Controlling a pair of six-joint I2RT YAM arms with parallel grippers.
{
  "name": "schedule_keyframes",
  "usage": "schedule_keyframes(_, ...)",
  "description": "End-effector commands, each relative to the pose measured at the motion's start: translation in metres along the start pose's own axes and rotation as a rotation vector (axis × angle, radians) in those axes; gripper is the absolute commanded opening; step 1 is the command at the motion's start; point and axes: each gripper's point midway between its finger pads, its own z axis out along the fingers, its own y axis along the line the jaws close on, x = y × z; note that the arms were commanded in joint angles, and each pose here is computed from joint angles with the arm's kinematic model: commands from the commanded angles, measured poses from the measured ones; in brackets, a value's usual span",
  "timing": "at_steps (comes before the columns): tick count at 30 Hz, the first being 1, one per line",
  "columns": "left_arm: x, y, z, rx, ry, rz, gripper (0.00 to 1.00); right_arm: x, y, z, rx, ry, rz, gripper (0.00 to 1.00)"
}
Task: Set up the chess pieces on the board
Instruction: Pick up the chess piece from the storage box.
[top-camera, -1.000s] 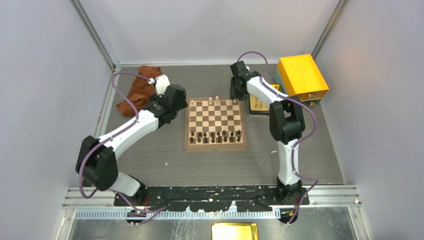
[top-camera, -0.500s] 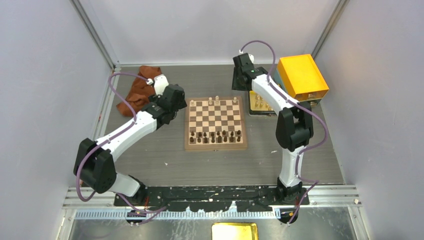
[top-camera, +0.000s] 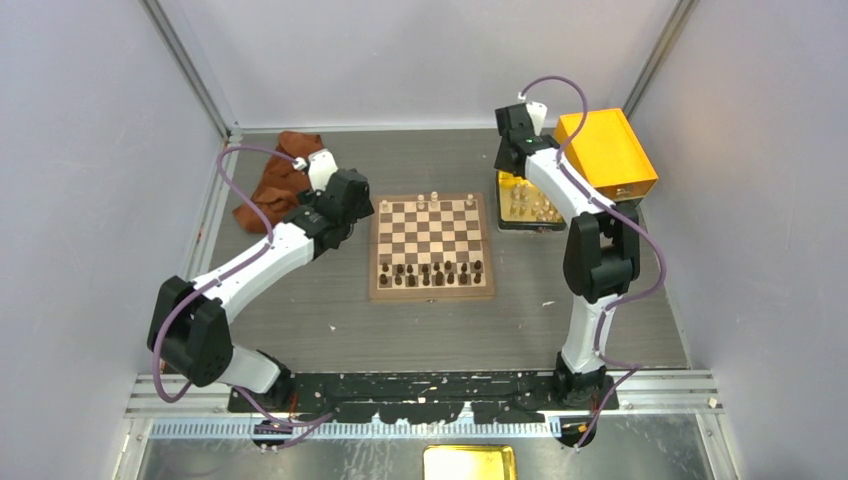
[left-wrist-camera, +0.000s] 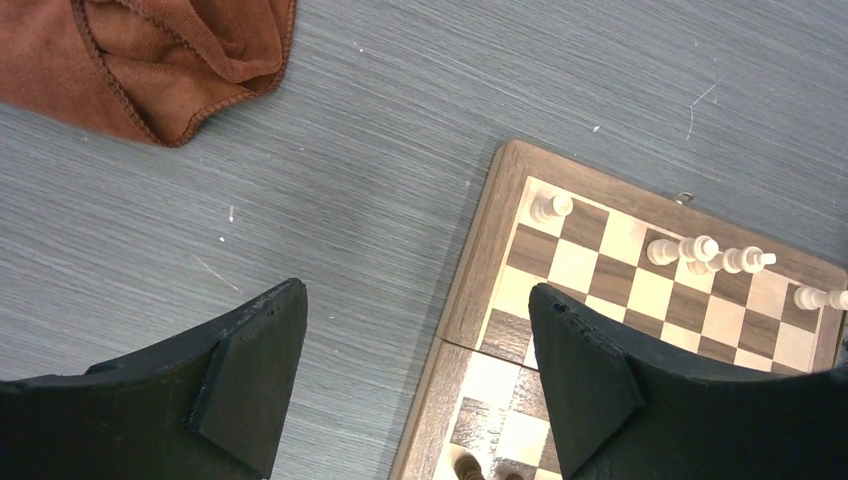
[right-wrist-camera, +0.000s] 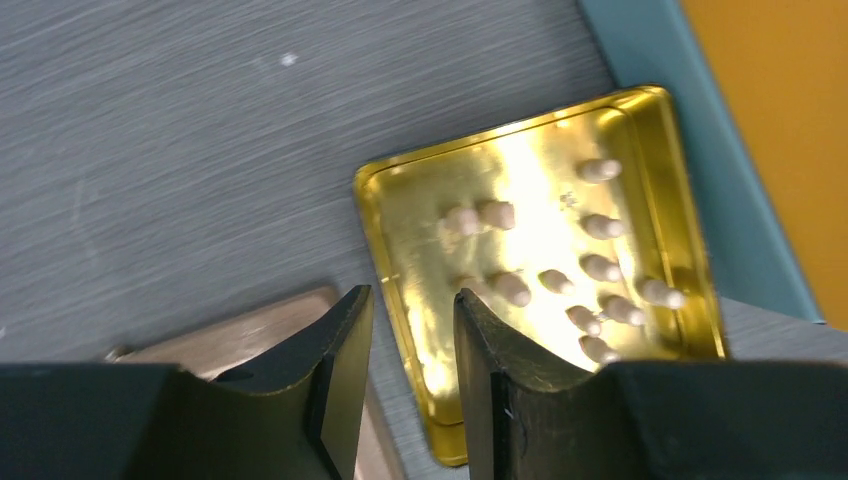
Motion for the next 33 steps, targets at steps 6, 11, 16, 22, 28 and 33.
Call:
schedule_keyframes(6,-0.014,-0.013,0.005,0.015,-0.050,-0.018,0.82,-0.024,-0.044,0.022,0.087,-0.048,0.160,0.41)
schedule_keyframes(11,-0.013,-0.015,0.007,0.015,-0.045,-0.014,0.82,-0.014,-0.054,0.037,0.103,-0.014,0.186,0.40)
schedule_keyframes(16,-0.012,-0.017,0.008,0.017,-0.043,-0.013,0.82,-0.006,-0.061,0.048,0.100,0.025,0.194,0.37)
schedule_keyframes(22,-0.014,-0.020,0.009,0.017,-0.043,-0.010,0.82,0.003,-0.068,0.057,0.101,0.063,0.182,0.34)
schedule_keyframes(28,-0.013,-0.022,0.011,0.020,-0.037,-0.010,0.82,0.008,-0.071,0.063,0.079,0.093,0.164,0.32)
schedule_keyframes(33,-0.013,-0.023,0.011,0.022,-0.036,-0.012,0.82,0.016,-0.068,0.069,0.050,0.127,0.149,0.31)
